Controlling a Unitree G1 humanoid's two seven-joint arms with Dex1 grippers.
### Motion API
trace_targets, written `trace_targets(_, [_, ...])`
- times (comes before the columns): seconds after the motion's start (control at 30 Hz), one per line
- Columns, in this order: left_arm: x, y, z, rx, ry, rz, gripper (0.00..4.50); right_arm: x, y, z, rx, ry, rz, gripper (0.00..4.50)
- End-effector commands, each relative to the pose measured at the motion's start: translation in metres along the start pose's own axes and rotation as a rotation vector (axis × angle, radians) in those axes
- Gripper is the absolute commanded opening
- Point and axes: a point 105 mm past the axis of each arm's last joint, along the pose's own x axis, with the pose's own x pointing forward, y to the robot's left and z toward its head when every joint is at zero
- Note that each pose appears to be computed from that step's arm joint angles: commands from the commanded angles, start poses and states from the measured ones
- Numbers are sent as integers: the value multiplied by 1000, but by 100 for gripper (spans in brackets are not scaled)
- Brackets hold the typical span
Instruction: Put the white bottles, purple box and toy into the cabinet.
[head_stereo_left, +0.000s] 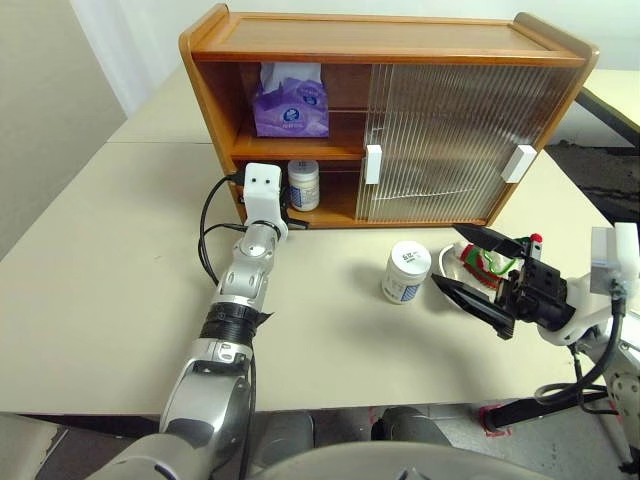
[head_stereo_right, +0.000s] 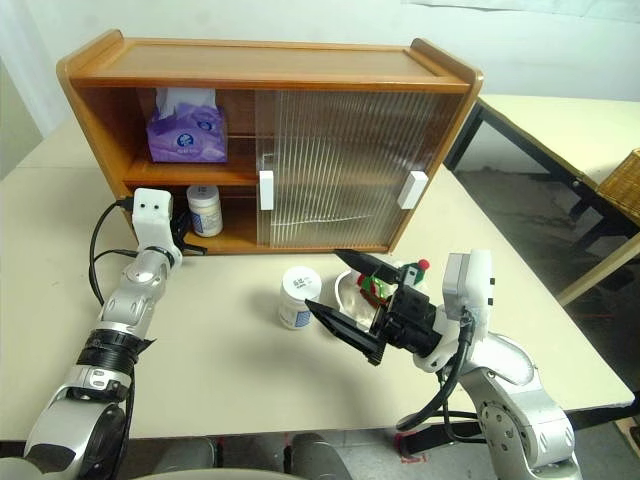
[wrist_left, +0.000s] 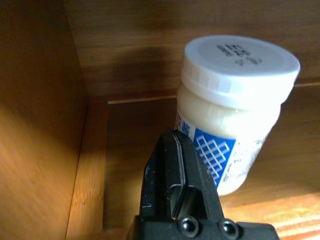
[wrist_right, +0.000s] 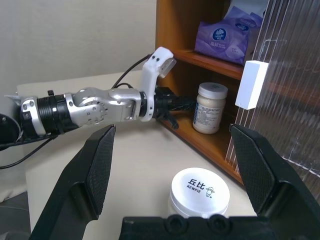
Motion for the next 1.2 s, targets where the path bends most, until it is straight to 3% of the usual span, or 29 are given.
trace_targets(0.03, [4, 0, -3, 9, 18, 11, 2, -1, 0, -2, -10, 13, 3, 450])
trace_targets(0.5, [11, 3, -6, 24, 45, 49, 2, -6, 0, -7, -9, 14, -2, 450])
trace_targets(1.2, [18, -25, -2, -15, 34, -78, 2, -4, 1, -5, -11, 9, -9, 450])
